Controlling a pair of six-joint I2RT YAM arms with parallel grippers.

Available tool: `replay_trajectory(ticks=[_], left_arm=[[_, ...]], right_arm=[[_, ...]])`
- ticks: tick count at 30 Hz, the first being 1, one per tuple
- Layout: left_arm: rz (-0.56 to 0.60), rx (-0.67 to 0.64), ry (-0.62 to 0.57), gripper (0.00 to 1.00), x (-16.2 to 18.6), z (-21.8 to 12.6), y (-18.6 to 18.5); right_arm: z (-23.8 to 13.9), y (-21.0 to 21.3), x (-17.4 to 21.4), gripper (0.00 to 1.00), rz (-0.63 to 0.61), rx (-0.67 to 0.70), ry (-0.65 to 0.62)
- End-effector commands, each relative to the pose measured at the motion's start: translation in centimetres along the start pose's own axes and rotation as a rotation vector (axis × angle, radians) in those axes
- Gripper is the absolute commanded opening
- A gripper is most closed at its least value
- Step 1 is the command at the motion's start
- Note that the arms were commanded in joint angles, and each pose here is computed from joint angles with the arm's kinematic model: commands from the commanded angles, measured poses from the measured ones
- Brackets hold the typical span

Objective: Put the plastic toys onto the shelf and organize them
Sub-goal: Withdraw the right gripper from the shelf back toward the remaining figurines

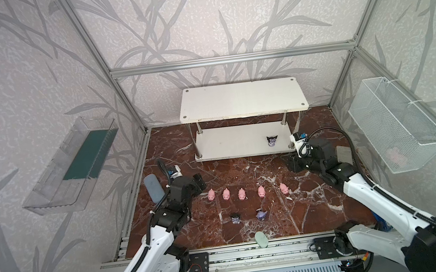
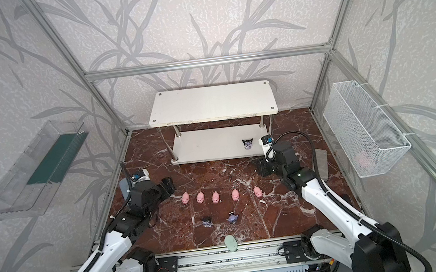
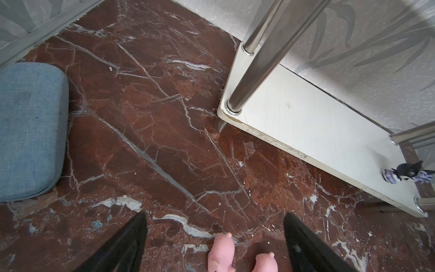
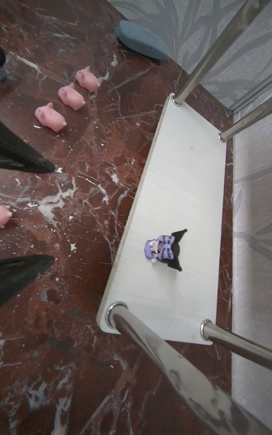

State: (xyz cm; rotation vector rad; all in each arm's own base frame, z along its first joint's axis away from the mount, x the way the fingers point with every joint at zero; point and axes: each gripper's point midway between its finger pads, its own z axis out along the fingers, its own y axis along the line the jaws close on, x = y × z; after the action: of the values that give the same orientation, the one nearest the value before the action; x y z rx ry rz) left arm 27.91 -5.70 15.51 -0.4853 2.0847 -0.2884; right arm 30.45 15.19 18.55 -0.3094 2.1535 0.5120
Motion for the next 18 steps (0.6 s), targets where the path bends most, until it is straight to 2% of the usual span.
replay_trajectory(ticks=[1,9,12,18], left_arm=[[-0.004,-0.036,0.013,0.89,0.9,-0.3,0.6],[0.036,-0.014,0.022,0.89,2.1,-0.3,-1.3],[0.041,-0.011,0.017,0.89,2.1,-0.2,-1.6],[0.053,-0.003,0.003,0.89,1.9,-0.3,-1.9]], right_arm=[[-1.5,1.8,2.8,0.57,-0.006,-0.032,0.036],[-3.3,8.6,12.1,0.57,-0.024,-0.16,0.158],[-3.7,10.5,15.2,0.61,-0.063,-0.18,0.207],[-3.6,12.8,17.8,0.7,-0.111,-0.19,0.244]])
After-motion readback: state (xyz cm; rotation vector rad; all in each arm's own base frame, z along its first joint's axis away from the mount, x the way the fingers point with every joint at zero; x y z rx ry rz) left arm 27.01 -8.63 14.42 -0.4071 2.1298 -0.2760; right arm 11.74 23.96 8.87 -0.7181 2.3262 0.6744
